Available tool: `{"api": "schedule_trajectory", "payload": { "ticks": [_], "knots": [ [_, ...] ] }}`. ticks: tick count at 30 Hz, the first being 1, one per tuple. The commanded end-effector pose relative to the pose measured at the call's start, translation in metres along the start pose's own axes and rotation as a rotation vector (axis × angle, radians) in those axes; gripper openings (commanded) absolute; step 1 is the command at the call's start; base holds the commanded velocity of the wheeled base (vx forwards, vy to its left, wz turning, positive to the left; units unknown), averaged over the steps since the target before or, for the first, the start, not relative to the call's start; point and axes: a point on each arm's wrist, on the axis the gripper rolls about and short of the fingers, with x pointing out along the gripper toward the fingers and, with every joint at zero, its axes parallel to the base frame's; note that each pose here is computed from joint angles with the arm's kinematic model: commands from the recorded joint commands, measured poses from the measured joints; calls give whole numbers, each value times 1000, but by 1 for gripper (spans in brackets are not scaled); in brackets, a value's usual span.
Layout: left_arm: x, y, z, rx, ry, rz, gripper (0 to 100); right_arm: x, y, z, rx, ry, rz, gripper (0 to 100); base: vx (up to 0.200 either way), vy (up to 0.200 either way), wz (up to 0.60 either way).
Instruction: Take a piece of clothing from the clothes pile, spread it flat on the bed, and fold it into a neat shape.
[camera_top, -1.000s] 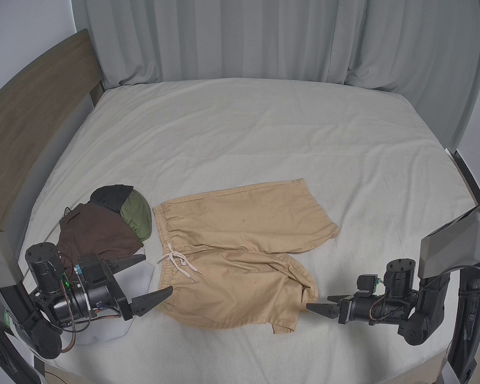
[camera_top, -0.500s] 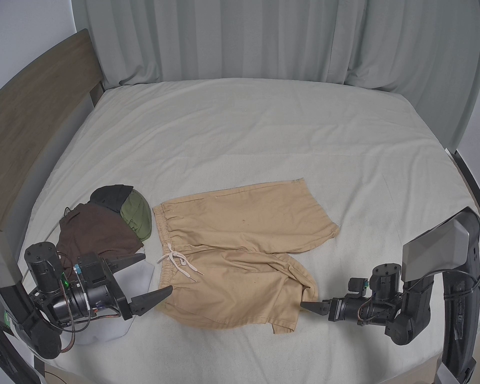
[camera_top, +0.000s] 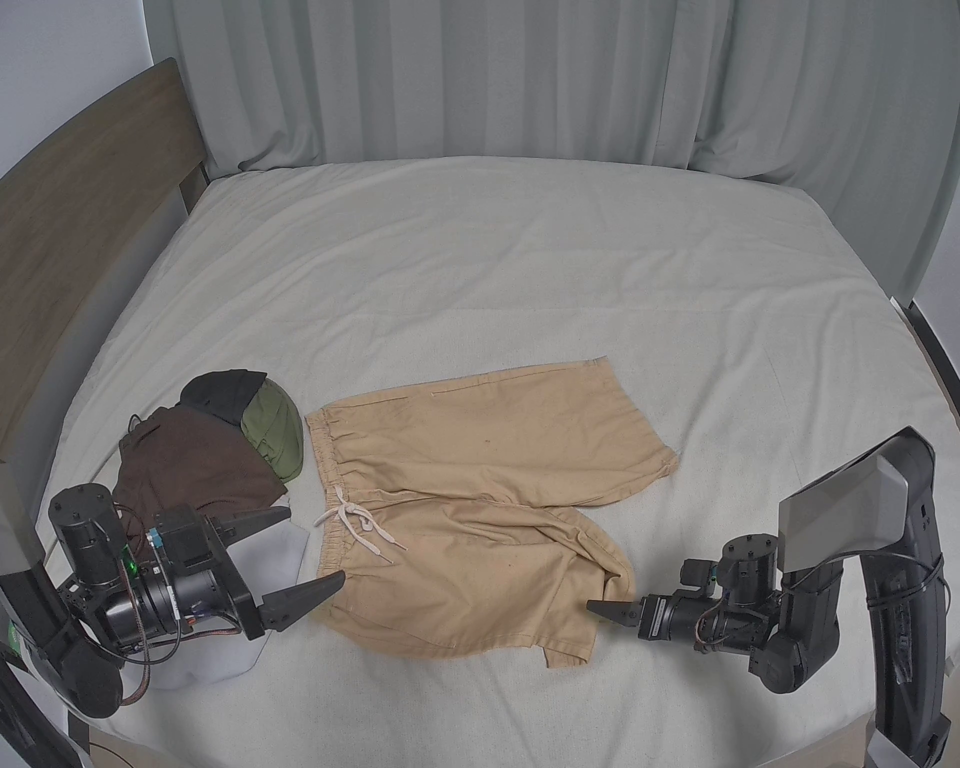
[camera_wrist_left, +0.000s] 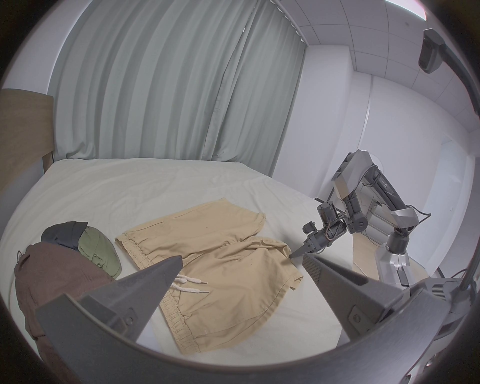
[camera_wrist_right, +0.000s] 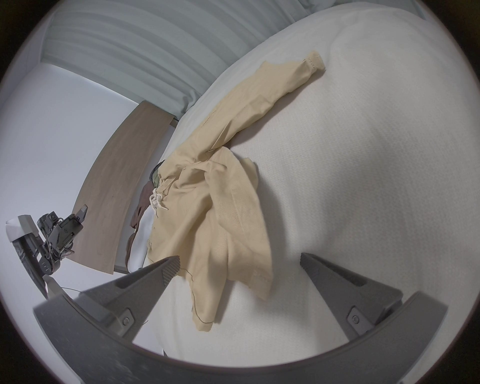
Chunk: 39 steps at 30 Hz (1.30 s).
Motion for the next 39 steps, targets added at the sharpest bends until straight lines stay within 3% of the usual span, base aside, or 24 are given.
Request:
{"api": "schedule_trajectory", "payload": {
  "ticks": [1, 2, 3, 15, 26, 39],
  "knots": [
    [0, 0, 0, 0, 0, 0, 100, 3, 0, -3, 2, 9, -6, 100, 0, 0, 0],
    [0, 0, 0, 1, -1, 0, 100, 4, -1, -3, 1, 4, -12, 100, 0, 0, 0],
    [0, 0, 0, 1, -1, 0, 100, 4, -1, -2, 0, 1, -13, 0, 0, 0, 0],
    [0, 0, 0, 0, 0, 0, 100, 2, -1, -2, 3, -2, -19, 0, 0, 0, 0],
    [0, 0, 0, -1, 1, 0, 100, -26, 2, 29, -16, -117, -26, 0, 0, 0, 0],
    [0, 0, -1, -2, 3, 0, 100, -42, -7, 45, -131, -180, -65, 0, 0, 0, 0]
  ]
}}
